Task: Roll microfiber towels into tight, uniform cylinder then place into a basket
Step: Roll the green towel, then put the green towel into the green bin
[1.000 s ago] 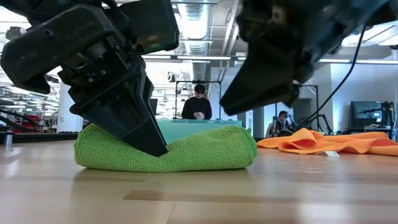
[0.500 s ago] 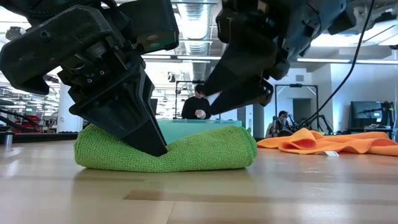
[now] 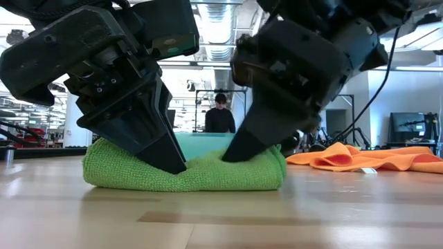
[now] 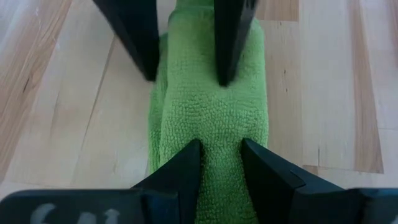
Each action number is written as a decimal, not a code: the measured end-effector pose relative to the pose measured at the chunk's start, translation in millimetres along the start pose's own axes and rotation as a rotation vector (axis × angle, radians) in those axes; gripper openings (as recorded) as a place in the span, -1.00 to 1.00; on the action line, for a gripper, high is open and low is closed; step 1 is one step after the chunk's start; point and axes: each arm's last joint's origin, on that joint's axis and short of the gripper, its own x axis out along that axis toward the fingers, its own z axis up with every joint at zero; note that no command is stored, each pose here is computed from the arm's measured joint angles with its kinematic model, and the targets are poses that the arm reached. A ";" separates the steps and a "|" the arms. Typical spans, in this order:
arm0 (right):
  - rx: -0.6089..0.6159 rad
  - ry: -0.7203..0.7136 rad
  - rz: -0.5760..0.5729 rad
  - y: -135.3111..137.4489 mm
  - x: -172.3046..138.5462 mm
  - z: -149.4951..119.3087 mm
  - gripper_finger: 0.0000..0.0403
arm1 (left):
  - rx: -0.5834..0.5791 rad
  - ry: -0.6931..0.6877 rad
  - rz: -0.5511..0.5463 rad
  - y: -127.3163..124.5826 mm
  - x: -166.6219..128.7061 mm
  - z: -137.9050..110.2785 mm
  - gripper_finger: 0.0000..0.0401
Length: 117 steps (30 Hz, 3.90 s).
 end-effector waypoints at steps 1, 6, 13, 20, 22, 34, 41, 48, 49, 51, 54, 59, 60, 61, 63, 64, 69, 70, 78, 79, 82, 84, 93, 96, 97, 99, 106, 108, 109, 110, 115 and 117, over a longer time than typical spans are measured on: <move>0.005 0.010 0.021 0.4 -0.2 0.0 0.29 | 0.000 0.000 0.000 0.0 0.0 0.0 -0.43; 0.105 0.069 0.104 -3.0 4.6 -0.3 0.29 | -0.001 -0.003 0.001 -0.1 0.1 0.1 -0.43; 0.121 0.108 0.118 -4.9 4.9 -2.5 -0.03 | 0.029 -0.006 0.003 -0.1 0.1 0.3 -0.43; 0.126 0.127 0.135 -4.9 5.4 -4.1 -0.72 | 0.059 -0.018 0.008 -3.2 -3.0 7.7 -0.43; 0.125 0.127 0.137 -4.9 5.4 -4.3 -0.83 | 0.069 -0.015 0.007 -4.8 -6.4 9.4 -0.43; 0.139 0.134 0.140 -4.2 5.6 -5.4 -0.77 | -0.001 -0.129 0.060 2.4 -110.5 18.9 -0.43; 0.138 0.114 0.118 -4.6 5.8 -4.9 -0.77 | -0.111 -0.261 0.193 17.9 -143.9 5.2 -0.43; 0.138 0.110 0.119 -4.6 5.8 -4.5 -0.77 | -0.184 -0.116 0.036 17.4 -129.0 7.2 -0.42; 0.138 0.112 0.118 -4.7 5.8 -4.7 -0.77 | -0.191 -0.108 0.019 17.0 -127.5 8.1 -0.40; 0.138 0.107 0.120 -4.5 5.9 -4.3 -0.78 | -0.185 -0.081 0.011 17.6 -126.5 6.9 -0.35; 0.138 0.109 0.119 -4.6 5.8 -4.5 -0.76 | -0.218 -0.047 0.027 20.5 -125.9 4.5 -0.23; 0.137 0.106 0.119 -4.4 5.8 -4.4 -0.76 | -0.279 0.012 0.077 25.9 -125.9 -1.7 -0.03; 0.137 0.108 0.118 -4.5 5.8 -4.5 -0.76 | -0.280 0.020 0.083 26.4 -126.0 -2.6 0.00; 0.137 0.108 0.118 -4.5 5.8 -4.5 -0.76 | -0.280 0.021 0.086 26.6 -126.0 -2.8 0.02; 0.137 0.108 0.118 -4.6 5.9 -4.5 -0.76 | -0.275 0.005 0.093 25.4 -127.0 -3.4 0.03; 0.137 0.108 0.118 -4.7 5.9 -4.5 -0.76 | -0.275 -0.007 0.094 24.8 -126.5 -4.5 0.03; 0.136 0.109 0.119 -3.9 5.8 -5.0 -0.76 | -0.335 -0.039 0.066 27.6 -106.7 -23.8 -0.01; 0.135 0.110 0.119 -3.7 5.8 -5.1 -0.76 | -0.357 -0.055 0.041 27.9 -100.8 -28.9 -0.02; 0.134 0.110 0.119 -3.3 5.8 -5.3 -0.76 | -0.488 -0.165 -0.166 36.7 -71.6 -47.5 -0.06; 0.135 0.109 0.118 -4.0 5.8 -4.9 -0.76 | -0.500 -0.171 -0.178 38.3 -69.7 -49.3 -0.06; 0.137 0.110 0.118 -4.5 5.8 -4.7 -0.76 | -0.523 -0.175 -0.201 42.2 -65.8 -53.5 -0.06; 0.136 0.110 0.119 -4.4 5.8 -4.7 -0.76 | -0.521 -0.167 -0.203 43.2 -64.9 -55.2 -0.06; 0.137 0.109 0.118 -4.7 5.8 -4.5 -0.76 | -0.484 -0.203 -0.224 41.5 -66.1 -51.6 -0.06; 0.137 0.109 0.118 -4.7 5.8 -4.5 -0.76 | -0.490 -0.221 -0.205 42.2 -66.1 -51.3 -0.06; 0.137 0.109 0.118 -4.7 5.8 -4.5 -0.76 | -0.492 -0.225 -0.200 42.3 -66.1 -51.2 -0.06; 0.137 0.109 0.118 -4.7 5.8 -4.5 -0.76 | -0.490 -0.231 -0.194 42.6 -66.1 -51.0 -0.06; 0.136 0.108 0.118 -4.6 5.8 -4.4 -0.76 | -0.487 -0.237 -0.215 35.0 -49.1 -54.5 -0.06; 0.136 0.106 0.120 -4.5 5.9 -4.3 -0.76 | -0.470 -0.228 -0.220 32.7 -42.4 -57.3 -0.06; 0.136 0.107 0.119 -4.5 5.8 -4.3 -0.76 | -0.467 -0.228 -0.224 31.4 -39.5 -58.2 -0.06; 0.136 0.107 0.119 -4.6 5.8 -4.4 -0.76 | -0.466 -0.225 -0.227 30.5 -36.5 -59.5 -0.06; 0.136 0.107 0.120 -4.5 5.9 -4.3 -0.76 | -0.485 -0.188 -0.235 30.3 -28.7 -63.1 -0.06; 0.136 0.107 0.119 -4.6 5.9 -4.4 -0.76 | -0.486 -0.188 -0.235 30.5 -28.6 -62.9 -0.06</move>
